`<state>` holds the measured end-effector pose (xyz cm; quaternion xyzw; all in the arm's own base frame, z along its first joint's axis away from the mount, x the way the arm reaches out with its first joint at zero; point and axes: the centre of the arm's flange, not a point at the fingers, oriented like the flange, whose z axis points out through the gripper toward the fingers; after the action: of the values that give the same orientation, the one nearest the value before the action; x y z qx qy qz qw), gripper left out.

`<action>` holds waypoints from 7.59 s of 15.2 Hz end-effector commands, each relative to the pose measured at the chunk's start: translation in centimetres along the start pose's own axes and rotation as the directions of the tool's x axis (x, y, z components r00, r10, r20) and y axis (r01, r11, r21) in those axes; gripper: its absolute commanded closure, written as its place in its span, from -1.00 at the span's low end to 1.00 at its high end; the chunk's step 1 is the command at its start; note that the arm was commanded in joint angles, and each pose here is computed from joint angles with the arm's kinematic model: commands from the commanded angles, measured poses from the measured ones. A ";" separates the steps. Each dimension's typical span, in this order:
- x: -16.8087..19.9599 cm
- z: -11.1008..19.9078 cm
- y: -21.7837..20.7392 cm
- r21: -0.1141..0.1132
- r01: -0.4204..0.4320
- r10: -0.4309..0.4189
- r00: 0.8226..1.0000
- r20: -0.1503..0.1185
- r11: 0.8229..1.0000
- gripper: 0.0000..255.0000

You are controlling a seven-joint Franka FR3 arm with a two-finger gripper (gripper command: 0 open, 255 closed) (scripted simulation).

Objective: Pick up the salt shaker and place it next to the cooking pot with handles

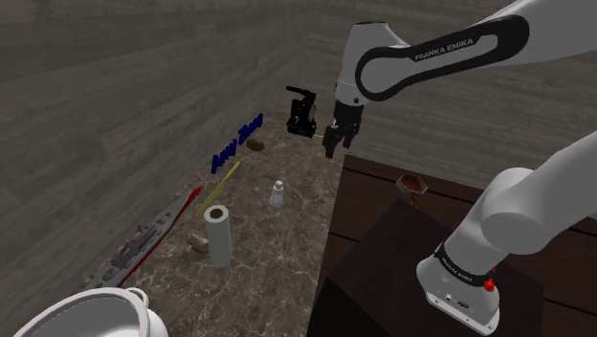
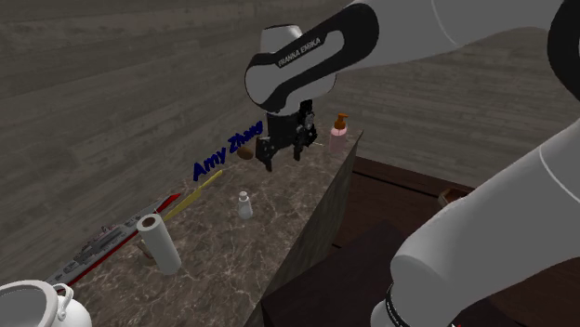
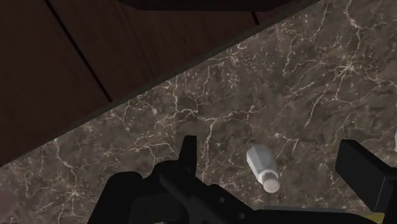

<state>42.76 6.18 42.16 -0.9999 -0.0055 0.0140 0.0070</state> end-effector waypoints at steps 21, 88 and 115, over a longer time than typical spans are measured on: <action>16.1 19.2 -5.6 0.060 -0.004 0.006 0.999 -0.042 0.998 -1.00; 15.6 -1.6 -6.1 0.060 -0.004 0.006 0.999 -0.042 0.998 1.00; 6.9 -2.4 -36.6 0.060 -0.004 0.006 0.999 -0.042 0.998 1.00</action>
<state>49.84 41.26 44.55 -0.9993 -0.0033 -0.0066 0.0373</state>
